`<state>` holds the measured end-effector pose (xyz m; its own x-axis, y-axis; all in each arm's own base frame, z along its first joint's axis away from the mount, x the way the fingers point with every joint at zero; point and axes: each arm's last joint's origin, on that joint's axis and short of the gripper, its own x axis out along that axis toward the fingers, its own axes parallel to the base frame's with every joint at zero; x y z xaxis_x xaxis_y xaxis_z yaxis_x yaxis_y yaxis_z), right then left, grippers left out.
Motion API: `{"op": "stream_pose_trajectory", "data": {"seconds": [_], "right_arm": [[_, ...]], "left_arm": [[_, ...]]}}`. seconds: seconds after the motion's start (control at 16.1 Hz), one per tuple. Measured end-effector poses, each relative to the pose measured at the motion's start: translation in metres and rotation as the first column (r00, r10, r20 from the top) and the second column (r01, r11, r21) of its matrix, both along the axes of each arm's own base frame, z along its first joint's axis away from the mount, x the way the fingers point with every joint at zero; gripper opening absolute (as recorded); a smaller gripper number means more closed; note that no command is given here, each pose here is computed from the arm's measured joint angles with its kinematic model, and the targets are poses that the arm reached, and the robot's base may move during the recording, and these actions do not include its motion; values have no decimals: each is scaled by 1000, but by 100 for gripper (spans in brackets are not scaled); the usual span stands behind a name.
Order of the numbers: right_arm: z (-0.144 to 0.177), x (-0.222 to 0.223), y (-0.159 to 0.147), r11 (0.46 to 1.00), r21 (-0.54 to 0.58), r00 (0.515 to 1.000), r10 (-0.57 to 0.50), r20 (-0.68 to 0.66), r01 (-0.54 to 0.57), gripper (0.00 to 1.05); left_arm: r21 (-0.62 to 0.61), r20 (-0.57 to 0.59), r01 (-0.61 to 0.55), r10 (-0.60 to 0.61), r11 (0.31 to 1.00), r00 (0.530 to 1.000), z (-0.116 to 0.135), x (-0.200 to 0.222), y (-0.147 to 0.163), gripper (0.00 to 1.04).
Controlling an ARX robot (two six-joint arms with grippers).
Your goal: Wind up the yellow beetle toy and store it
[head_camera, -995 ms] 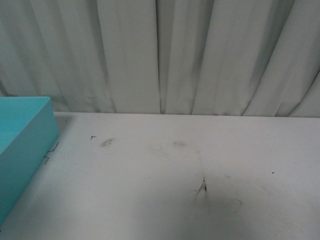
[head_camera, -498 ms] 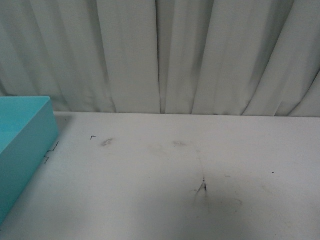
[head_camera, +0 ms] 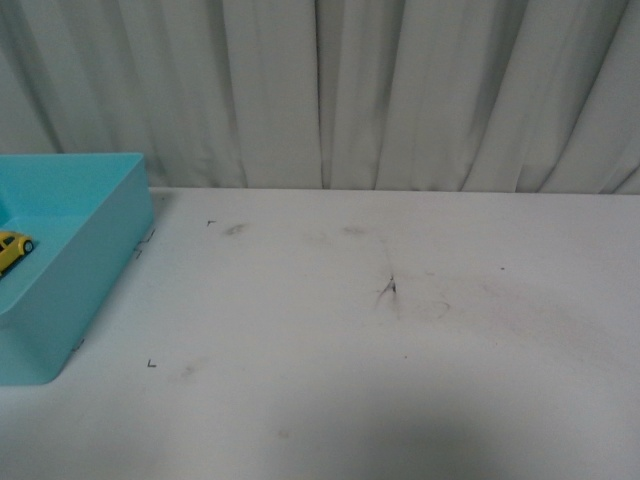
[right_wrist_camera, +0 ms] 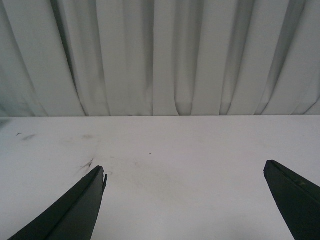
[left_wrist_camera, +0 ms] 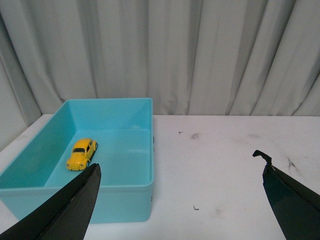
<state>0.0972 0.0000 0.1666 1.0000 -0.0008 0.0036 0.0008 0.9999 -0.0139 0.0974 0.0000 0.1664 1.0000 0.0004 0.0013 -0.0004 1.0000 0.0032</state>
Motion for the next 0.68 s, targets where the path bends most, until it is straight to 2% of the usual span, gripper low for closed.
{"op": "stream_pose_trajectory", "data": {"seconds": [0.68], "right_arm": [[0,0,0,1000,0,1000,0,-2,0,98]], "left_arm": [[0,-1,0,0,1000,1000,0,0,0,98]]}}
